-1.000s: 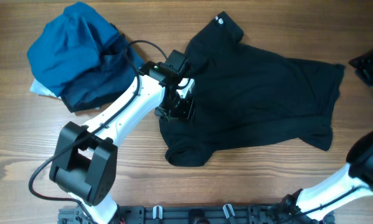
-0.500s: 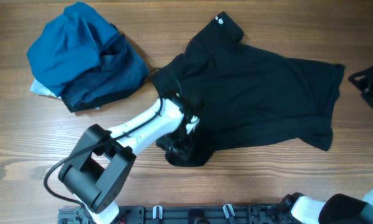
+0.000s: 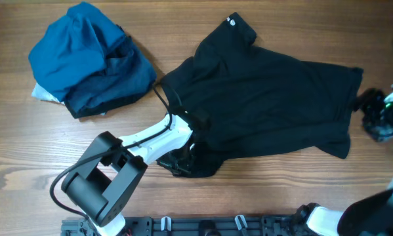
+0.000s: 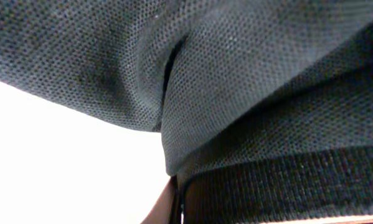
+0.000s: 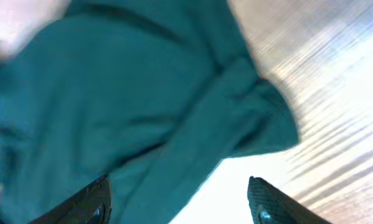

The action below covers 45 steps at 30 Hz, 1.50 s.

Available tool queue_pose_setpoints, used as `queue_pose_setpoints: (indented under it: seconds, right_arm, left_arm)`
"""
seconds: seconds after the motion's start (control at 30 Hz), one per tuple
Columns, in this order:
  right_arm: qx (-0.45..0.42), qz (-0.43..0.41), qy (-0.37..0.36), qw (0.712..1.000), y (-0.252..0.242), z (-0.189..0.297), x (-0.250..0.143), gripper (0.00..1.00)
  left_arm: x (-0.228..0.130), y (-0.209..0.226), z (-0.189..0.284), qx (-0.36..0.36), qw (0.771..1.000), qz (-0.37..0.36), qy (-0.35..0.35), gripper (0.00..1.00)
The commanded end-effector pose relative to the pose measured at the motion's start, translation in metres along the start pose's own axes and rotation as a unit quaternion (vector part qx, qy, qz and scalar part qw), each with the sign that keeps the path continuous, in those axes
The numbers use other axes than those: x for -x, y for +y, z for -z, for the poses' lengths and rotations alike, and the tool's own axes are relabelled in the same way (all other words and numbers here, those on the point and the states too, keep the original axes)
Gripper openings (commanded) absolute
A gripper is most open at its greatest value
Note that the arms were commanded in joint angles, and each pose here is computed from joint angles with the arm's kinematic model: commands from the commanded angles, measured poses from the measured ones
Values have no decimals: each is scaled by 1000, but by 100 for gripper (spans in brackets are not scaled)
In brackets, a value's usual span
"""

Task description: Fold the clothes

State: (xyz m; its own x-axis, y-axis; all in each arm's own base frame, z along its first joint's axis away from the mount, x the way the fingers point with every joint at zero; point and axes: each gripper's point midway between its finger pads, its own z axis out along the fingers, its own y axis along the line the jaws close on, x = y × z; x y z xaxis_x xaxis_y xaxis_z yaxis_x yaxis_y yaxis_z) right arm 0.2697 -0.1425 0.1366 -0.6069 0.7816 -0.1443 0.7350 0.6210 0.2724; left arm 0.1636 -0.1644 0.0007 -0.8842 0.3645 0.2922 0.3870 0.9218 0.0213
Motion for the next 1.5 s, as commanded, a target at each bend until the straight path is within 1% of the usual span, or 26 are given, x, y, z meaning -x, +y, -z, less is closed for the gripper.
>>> queue_pose_setpoints:
  seconds: [0.0,0.13,0.2,0.23,0.33,0.43,0.53,0.57,0.67,0.73,0.8,0.83,0.87,1.03,1.17,1.3,1.37,1.43,1.47]
  right_arm:
    - [-93,-92,21,991,-58,-45,-12,70]
    - [-98,-118,46,987,-77,-77,-19,57]
    - [-98,-118,48,987,-79,-89,-17,56]
    - [-80,-118,49,989,-75,-100,-12,56]
    - [-74,-119,45,989,-74,-109,-7,55]
    - [-61,-131,55,988,-71,-118,-8,40]
    - [-41,-122,71,989,-64,-122,-12,9]
    - [-44,-109,68,991,-66,-119,-11,4]
    - [-54,-113,46,991,-70,-96,2,4]
    - [-49,-107,17,993,-71,-66,18,4]
    - [-44,-90,-3,995,-67,-35,23,4]
    - [-45,-78,-19,996,-63,-12,20,4]
    - [-48,-73,-29,996,-62,1,15,4]
    - [-83,-76,-52,992,-69,42,-13,4]
    - [-97,-89,-53,990,-74,45,-22,4]
    - [-88,-85,-47,991,-74,30,-24,4]
    - [-76,-75,-42,993,-68,23,-24,4]
    - [-64,-66,-38,995,-60,16,-21,4]
    - [-62,-61,-38,996,-58,14,-19,4]
  left_arm:
    - [5,-4,11,-14,1000,10,-21,4]
    - [7,3,11,-18,999,24,-21,4]
    - [9,8,12,-21,999,36,-21,4]
    - [11,14,12,-25,998,47,-20,4]
    - [12,17,12,-26,998,53,-20,4]
    - [12,17,12,-27,998,54,-20,4]
    - [12,17,12,-27,998,54,-21,4]
    - [12,17,12,-27,998,54,-20,4]
    - [11,17,12,-26,998,54,-18,4]
    - [12,17,12,-26,998,54,-19,4]
    - [14,13,13,-39,998,54,-22,4]
    - [16,5,17,-61,996,53,-22,4]
    - [17,4,19,-64,996,52,-24,4]
    - [21,8,38,-70,995,62,-37,4]
    - [24,13,55,-79,993,71,-58,4]
    - [32,12,79,-90,988,62,-107,4]
    - [48,15,93,-85,983,62,-151,4]
    - [72,17,112,-91,971,65,-211,4]
    - [80,19,118,-91,967,66,-230,4]
